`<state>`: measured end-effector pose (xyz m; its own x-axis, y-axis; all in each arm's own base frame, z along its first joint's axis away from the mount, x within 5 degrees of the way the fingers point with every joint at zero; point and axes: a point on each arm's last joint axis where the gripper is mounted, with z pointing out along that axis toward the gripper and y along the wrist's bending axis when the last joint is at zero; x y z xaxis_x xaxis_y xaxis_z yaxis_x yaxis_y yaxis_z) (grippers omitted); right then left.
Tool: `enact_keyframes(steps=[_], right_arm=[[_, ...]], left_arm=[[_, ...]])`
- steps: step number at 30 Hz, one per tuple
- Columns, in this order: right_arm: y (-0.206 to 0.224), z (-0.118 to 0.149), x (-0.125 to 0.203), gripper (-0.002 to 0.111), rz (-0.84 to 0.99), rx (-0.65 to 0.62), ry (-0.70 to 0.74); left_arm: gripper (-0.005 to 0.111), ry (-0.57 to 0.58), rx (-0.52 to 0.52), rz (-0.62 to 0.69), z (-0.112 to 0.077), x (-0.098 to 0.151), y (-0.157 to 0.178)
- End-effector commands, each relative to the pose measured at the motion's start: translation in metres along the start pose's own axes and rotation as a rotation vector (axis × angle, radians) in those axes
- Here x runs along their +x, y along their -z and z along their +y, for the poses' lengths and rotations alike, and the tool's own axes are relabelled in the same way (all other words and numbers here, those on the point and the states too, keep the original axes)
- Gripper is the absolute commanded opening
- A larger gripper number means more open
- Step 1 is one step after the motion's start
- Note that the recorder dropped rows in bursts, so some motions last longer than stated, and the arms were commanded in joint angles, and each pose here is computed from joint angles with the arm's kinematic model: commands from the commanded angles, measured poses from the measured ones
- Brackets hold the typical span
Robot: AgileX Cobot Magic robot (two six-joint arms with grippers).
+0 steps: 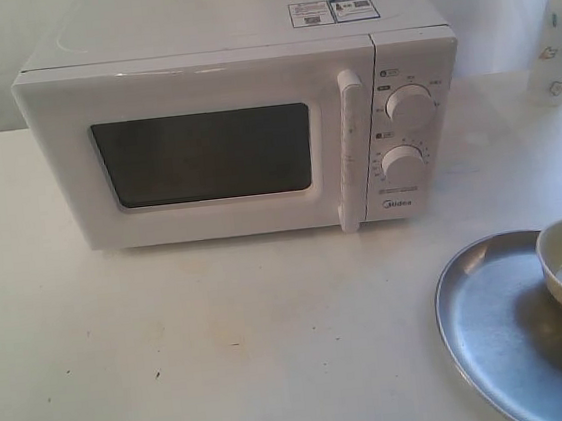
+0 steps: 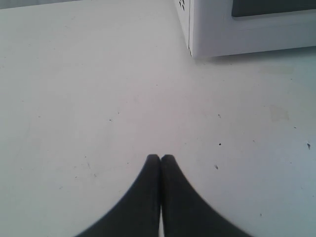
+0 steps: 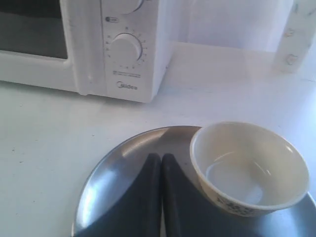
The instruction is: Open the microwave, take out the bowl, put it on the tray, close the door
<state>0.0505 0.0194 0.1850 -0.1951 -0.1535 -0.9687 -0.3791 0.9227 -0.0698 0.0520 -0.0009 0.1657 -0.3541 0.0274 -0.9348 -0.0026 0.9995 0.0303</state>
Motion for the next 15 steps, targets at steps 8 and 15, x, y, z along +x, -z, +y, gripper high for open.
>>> enact_keyframes(steps=[8, 15], right_arm=[[0.0001, -0.0041, 0.0019, 0.0, 0.007, 0.075, -0.018], [0.0001, -0.0041, 0.0019, 0.0, 0.007, 0.075, -0.018]], left_arm=[[0.0, 0.01, 0.01, -0.003, -0.0007, -0.0007, 0.0005], [0.0, 0.01, 0.01, -0.003, -0.0007, -0.0007, 0.0005]])
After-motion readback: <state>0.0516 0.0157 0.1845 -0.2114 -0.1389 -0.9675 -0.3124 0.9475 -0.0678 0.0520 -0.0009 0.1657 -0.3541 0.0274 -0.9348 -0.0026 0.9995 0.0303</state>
